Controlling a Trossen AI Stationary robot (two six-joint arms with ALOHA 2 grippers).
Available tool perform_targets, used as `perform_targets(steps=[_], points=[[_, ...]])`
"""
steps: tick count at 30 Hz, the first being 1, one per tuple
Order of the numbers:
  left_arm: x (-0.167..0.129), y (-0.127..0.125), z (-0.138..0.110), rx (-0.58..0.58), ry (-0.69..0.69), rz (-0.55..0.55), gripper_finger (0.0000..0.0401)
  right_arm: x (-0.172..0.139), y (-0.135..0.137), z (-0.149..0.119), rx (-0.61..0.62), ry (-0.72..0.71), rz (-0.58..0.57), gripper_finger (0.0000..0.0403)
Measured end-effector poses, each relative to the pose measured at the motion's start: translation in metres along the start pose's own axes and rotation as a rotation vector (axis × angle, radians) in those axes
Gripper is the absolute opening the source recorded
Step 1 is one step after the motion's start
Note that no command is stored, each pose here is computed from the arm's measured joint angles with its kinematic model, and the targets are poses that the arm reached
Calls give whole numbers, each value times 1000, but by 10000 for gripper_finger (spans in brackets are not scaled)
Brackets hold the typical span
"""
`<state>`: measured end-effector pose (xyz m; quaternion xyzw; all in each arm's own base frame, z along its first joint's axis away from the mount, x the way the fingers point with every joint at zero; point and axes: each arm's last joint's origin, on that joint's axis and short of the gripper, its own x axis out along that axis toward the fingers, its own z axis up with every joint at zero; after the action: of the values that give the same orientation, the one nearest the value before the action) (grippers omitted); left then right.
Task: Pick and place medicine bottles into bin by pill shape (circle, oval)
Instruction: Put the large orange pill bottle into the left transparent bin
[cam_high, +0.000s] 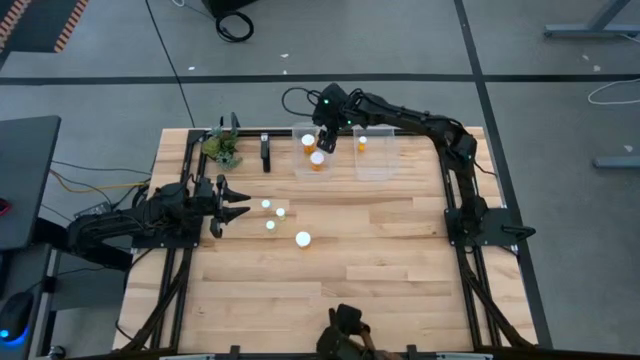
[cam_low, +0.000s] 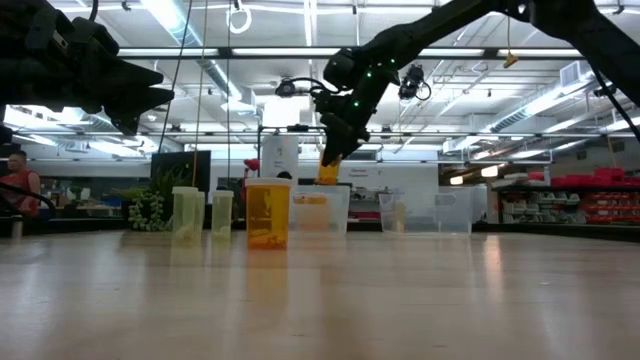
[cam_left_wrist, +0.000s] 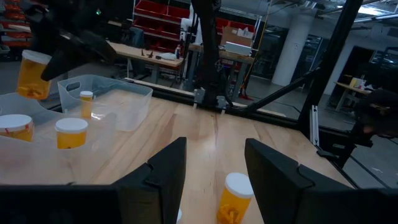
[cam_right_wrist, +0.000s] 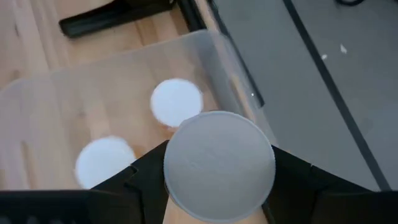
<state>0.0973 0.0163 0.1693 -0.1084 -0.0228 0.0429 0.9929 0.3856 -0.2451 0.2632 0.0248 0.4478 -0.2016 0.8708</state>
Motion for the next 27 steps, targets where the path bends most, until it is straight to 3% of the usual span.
perform_targets(steps=[6,17,27], points=[[0,0,0,0,0,0,172,2,1,-2,-13,-7,8,225],[0,0,0,0,1,0,172,31,6,-29,-7,16,14,225],[0,0,0,0,1,0,172,34,0,-28,25,-38,15,225]])
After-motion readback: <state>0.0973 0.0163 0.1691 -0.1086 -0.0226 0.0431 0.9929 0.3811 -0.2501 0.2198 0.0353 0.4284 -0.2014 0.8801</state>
